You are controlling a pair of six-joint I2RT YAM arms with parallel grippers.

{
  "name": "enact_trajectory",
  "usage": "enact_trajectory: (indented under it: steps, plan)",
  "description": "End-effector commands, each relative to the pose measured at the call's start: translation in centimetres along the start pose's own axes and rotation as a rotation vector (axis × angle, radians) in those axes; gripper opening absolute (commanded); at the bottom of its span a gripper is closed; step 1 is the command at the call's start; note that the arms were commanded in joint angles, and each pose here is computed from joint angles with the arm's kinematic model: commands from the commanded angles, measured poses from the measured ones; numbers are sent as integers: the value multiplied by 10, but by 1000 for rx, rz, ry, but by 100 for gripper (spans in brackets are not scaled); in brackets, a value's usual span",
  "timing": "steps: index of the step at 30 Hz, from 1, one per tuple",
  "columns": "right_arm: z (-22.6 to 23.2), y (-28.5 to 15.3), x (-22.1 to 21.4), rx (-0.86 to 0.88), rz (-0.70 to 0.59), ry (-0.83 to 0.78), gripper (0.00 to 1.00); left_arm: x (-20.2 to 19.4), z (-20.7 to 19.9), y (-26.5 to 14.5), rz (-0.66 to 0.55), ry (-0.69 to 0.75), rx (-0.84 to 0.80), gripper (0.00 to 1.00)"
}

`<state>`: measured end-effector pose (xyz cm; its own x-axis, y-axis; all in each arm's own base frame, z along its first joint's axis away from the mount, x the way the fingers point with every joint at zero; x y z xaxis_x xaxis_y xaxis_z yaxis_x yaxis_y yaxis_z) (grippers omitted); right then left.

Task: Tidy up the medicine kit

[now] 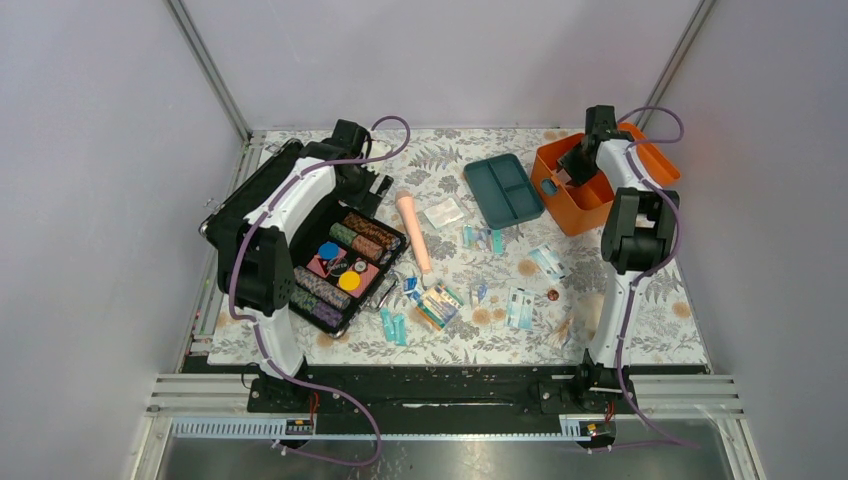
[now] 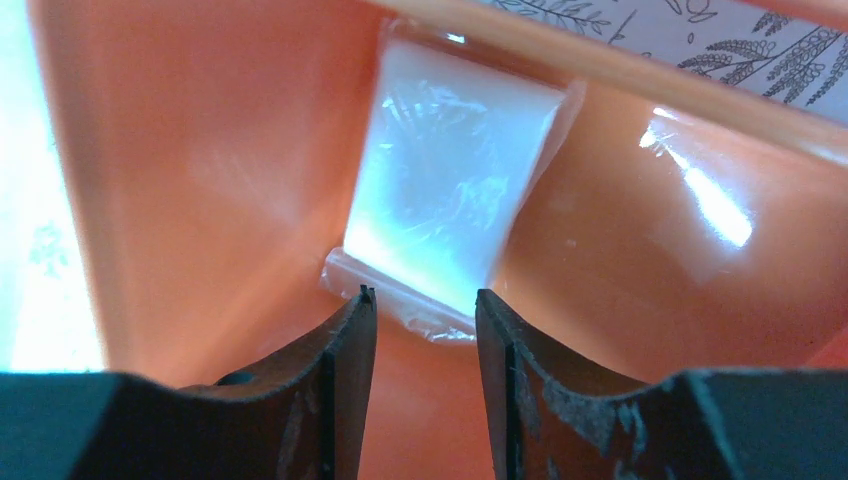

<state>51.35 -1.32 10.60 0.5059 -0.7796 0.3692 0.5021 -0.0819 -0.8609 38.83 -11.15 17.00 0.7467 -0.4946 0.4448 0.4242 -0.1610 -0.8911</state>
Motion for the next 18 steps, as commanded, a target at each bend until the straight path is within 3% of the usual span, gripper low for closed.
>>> enact_trajectory:
  steps: [1, 8, 13, 18]
  plan:
    - [26, -55, 24, 143, -86, -36, 49, 26, 1, -12, -100, -4, -4, 87]
    - [34, -111, 40, 306, -141, -206, 66, 70, 3, -26, -240, -112, -12, 88]
    - [37, -160, 29, 537, -142, -566, 77, 113, 4, -46, -377, -123, -50, 88]
    - [18, -194, -20, 787, -20, -853, 80, 114, -2, -38, -417, -119, -86, 88]
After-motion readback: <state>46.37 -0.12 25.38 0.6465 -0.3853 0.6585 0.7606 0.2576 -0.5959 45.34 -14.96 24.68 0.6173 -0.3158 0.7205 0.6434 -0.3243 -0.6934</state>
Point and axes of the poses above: each gripper's point midway between its finger pads, its own y axis out along the fingers, its own z axis along the line the jaws close on, x = y × z, the point moved 5 cm from there along -y, back along the fingers
